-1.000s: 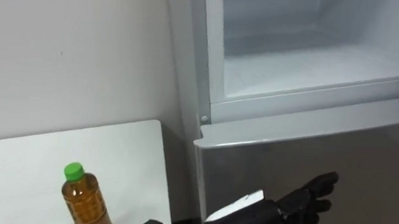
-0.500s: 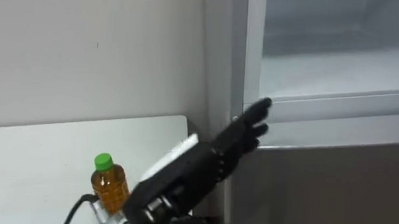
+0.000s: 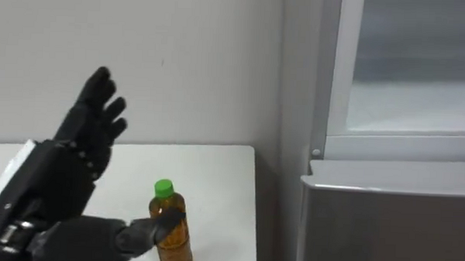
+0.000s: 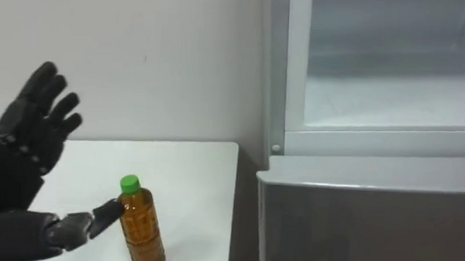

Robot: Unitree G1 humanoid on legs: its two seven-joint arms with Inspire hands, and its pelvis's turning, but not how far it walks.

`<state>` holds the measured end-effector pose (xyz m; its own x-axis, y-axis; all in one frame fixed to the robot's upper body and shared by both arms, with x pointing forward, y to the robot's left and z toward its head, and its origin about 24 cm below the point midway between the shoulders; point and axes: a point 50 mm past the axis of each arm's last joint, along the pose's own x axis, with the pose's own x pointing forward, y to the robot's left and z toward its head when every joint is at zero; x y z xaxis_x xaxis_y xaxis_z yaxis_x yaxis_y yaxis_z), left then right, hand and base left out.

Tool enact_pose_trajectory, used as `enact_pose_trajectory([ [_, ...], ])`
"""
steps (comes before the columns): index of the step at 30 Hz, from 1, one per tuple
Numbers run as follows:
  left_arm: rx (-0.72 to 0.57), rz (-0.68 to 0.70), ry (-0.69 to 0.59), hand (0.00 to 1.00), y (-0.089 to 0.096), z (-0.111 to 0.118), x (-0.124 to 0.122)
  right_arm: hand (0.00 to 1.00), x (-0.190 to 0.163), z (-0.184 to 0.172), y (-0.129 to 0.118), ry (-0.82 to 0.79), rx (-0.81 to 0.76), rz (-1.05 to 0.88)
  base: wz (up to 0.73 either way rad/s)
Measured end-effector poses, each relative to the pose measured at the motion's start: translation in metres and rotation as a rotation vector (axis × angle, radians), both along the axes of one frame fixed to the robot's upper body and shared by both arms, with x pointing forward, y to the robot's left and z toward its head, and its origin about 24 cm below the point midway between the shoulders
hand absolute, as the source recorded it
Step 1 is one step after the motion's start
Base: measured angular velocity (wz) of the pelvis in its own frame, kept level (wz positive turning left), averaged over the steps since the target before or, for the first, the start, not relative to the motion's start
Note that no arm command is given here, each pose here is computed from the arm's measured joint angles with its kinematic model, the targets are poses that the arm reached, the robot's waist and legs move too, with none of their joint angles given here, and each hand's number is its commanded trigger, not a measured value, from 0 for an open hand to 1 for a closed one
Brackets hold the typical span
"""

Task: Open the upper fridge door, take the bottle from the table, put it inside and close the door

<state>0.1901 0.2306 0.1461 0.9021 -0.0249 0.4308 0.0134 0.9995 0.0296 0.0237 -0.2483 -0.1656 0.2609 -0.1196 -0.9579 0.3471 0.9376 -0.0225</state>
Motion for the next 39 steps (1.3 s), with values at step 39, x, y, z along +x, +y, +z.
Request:
enact_pose_trajectory([
  [39, -0.410, 0.859, 1.676, 0.00, 0.027, -0.300, -0.242, 0.00, -0.032, 0.004, -0.009, 0.041, -0.064, -0.055, 0.03],
])
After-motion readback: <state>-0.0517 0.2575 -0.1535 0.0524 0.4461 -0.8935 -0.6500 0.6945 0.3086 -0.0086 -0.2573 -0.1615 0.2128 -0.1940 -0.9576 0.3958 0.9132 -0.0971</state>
